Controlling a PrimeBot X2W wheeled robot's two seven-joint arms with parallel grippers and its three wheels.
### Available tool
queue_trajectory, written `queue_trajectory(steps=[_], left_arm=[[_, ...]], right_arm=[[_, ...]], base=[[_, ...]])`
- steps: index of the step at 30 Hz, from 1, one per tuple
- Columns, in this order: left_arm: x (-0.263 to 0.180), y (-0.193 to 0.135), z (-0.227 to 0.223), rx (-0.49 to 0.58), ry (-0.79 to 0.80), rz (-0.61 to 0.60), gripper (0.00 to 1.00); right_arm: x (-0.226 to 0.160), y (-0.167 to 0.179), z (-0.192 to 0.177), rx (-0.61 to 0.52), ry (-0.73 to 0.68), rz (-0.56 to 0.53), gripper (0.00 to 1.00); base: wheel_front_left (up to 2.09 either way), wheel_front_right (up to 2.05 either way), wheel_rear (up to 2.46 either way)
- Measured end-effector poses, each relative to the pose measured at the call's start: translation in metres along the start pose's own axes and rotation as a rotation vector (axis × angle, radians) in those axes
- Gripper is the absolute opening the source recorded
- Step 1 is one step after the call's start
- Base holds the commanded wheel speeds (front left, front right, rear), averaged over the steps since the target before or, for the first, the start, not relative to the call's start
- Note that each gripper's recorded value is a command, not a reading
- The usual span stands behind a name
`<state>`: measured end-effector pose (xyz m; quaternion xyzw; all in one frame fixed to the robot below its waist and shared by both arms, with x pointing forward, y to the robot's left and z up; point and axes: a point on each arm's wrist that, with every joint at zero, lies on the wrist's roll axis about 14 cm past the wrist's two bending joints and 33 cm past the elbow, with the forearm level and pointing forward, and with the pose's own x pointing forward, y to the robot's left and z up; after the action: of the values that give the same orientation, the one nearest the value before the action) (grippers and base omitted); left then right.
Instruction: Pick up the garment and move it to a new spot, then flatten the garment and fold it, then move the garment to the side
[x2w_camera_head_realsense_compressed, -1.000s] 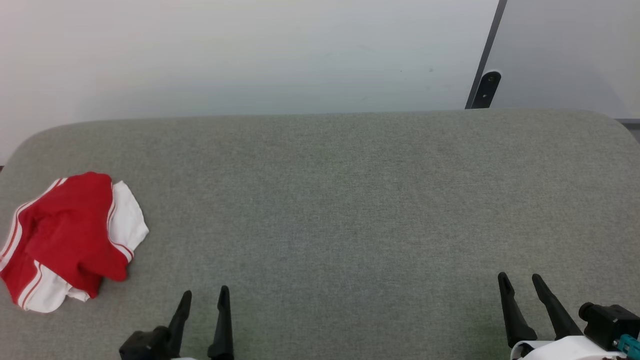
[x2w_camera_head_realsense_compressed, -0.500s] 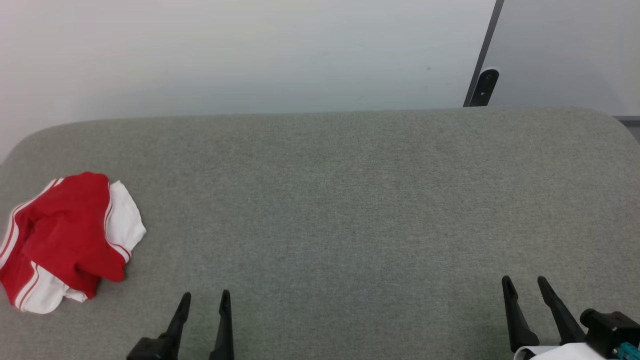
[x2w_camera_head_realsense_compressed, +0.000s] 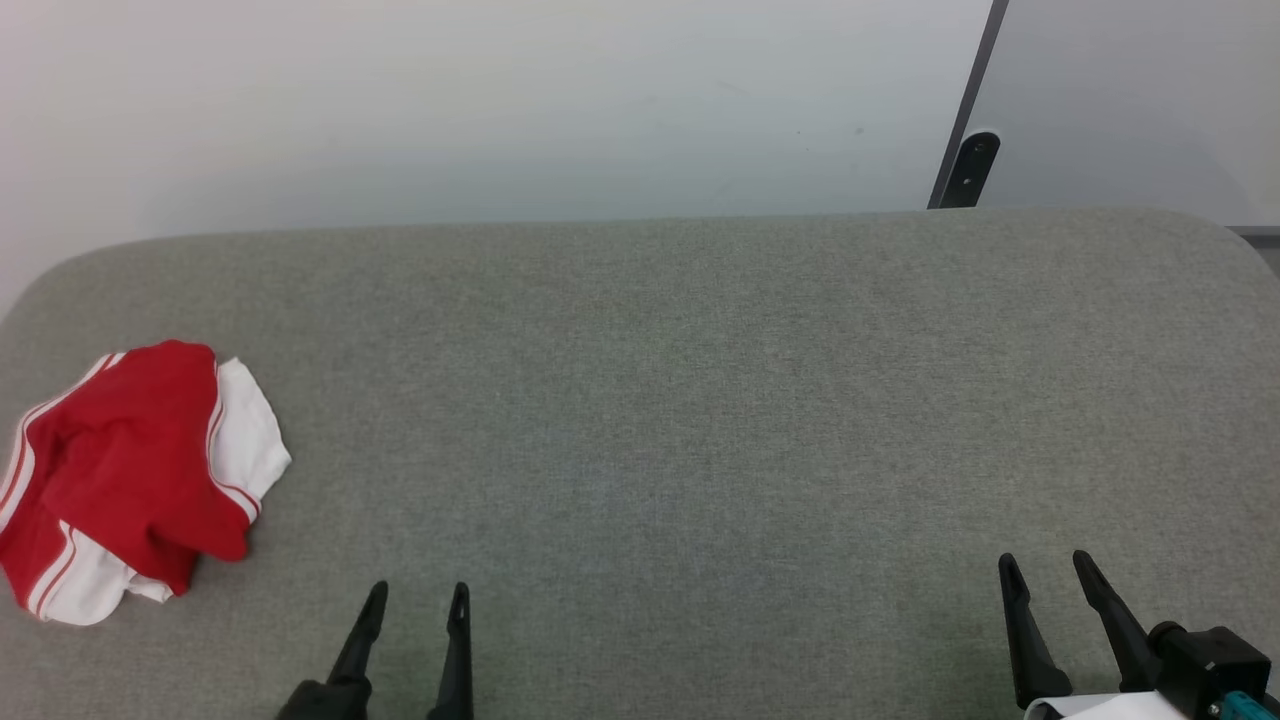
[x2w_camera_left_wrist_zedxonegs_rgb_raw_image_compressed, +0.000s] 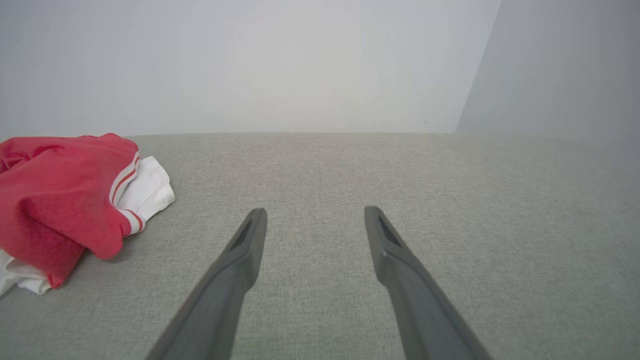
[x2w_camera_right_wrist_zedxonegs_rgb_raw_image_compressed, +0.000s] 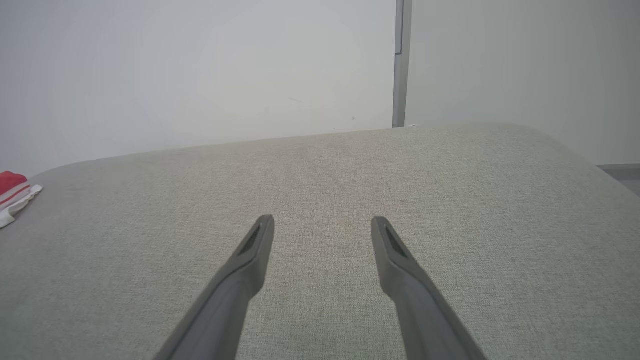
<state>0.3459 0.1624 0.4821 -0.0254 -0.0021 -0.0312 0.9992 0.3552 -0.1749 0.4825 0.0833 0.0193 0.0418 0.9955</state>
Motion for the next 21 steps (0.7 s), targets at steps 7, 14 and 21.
queue_trajectory(steps=[7, 14, 21], left_arm=[[-0.002, 0.000, -0.001, 0.009, 0.001, -0.003, 1.00], [-0.003, 0.003, -0.002, -0.019, 0.003, 0.009, 1.00], [-0.009, 0.011, -0.001, -0.025, 0.002, 0.039, 1.00]], right_arm=[[0.000, 0.001, 0.000, -0.011, 0.001, 0.003, 1.00], [-0.003, 0.001, -0.001, 0.007, -0.001, -0.001, 1.00], [0.005, 0.010, -0.002, 0.011, -0.003, 0.027, 1.00]], base=[[0.00, 0.00, 0.00], [0.00, 0.00, 0.00], [0.00, 0.00, 0.00]])
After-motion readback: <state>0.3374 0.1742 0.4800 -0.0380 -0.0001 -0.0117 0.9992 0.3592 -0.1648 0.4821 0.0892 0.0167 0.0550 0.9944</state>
